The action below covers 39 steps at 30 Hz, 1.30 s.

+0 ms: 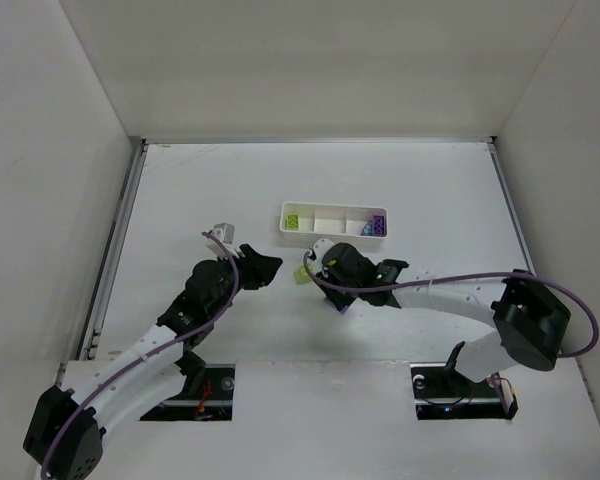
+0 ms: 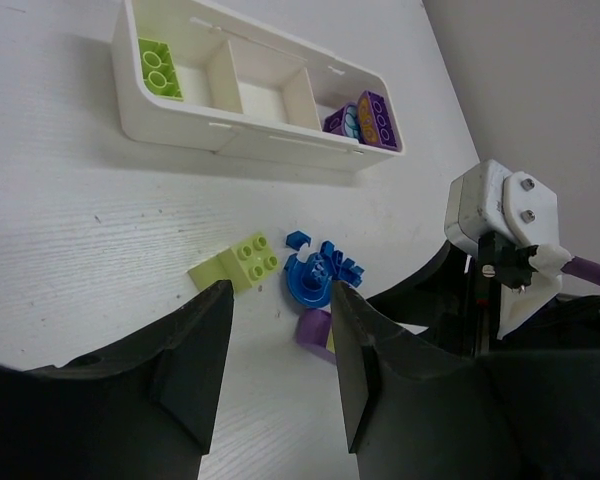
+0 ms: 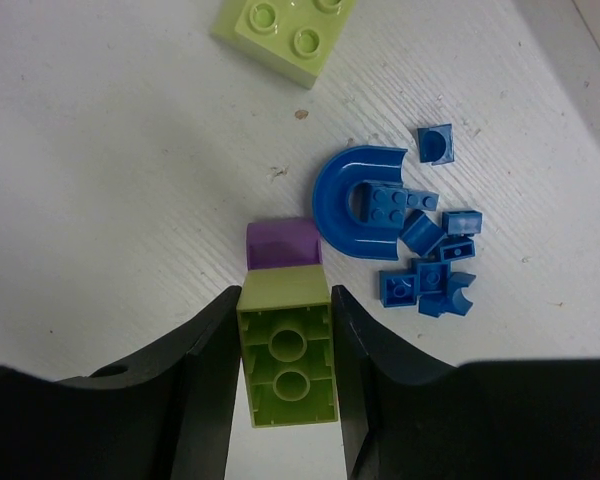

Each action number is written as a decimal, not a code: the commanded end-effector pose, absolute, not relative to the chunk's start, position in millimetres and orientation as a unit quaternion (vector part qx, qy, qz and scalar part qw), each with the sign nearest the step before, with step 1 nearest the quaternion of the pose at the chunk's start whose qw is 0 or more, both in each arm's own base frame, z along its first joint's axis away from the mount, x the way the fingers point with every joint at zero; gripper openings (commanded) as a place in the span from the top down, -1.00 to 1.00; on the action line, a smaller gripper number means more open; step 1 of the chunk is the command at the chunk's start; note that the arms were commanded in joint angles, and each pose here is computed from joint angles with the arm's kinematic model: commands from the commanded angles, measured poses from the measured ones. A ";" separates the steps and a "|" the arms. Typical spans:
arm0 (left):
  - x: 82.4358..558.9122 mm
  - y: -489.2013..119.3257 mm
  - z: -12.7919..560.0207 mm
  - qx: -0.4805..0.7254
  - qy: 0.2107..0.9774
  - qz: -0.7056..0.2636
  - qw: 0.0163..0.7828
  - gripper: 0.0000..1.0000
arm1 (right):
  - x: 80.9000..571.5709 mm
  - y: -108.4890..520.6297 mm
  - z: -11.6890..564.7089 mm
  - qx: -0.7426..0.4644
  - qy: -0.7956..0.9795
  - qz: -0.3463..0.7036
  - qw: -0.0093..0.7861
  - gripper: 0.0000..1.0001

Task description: Sort the legos into containers by color

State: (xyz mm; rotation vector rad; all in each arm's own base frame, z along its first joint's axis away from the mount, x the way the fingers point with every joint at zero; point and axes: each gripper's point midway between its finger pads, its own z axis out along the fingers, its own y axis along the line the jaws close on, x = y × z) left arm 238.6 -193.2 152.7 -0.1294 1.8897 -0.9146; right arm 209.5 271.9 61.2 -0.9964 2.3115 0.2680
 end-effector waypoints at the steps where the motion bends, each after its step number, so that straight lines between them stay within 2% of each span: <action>1: 239.2 -194.1 167.2 -0.058 0.761 -0.398 0.510 0.16 | 212.8 278.1 79.7 -0.357 0.867 0.121 0.327 0.32; 3: 238.8 -194.1 166.4 -0.061 0.761 -0.400 0.507 0.16 | 211.3 276.3 78.3 -0.354 0.868 0.122 0.326 0.26; 6: 238.6 -194.7 167.1 -0.060 0.761 -0.401 0.506 0.16 | 212.8 271.5 74.6 -0.348 0.871 0.111 0.329 -0.17; 7: 238.4 -194.9 167.1 -0.059 0.761 -0.402 0.506 0.16 | 213.3 269.3 72.6 -0.344 0.873 0.106 0.329 -0.24; 11: 239.3 -196.0 165.5 -0.061 0.763 -0.402 0.503 0.16 | 209.3 265.0 66.9 -0.336 0.879 0.105 0.321 -0.31; 13: 239.3 -196.2 167.0 -0.059 0.762 -0.402 0.505 0.16 | 209.2 264.4 66.4 -0.336 0.880 0.103 0.321 -0.29; 15: 238.6 -196.4 166.9 -0.060 0.761 -0.404 0.504 0.16 | 208.1 265.8 65.5 -0.336 0.879 0.107 0.320 -0.15; 18: 238.6 -196.2 166.1 -0.060 0.763 -0.403 0.502 0.15 | 209.8 268.7 67.9 -0.335 0.877 0.112 0.327 0.17; 23: 236.0 -196.5 168.3 -0.062 0.758 -0.410 0.503 0.10 | 214.8 278.3 96.2 -0.315 0.861 0.149 0.370 0.38; 31: 234.1 -200.9 196.3 -0.081 0.712 -0.462 0.522 -0.16 | 230.8 294.1 171.0 -0.216 0.821 0.283 0.447 0.43; 39: 234.3 -203.8 234.2 -0.115 0.637 -0.539 0.539 -0.25 | 257.8 322.1 201.9 -0.083 0.793 0.431 0.423 0.45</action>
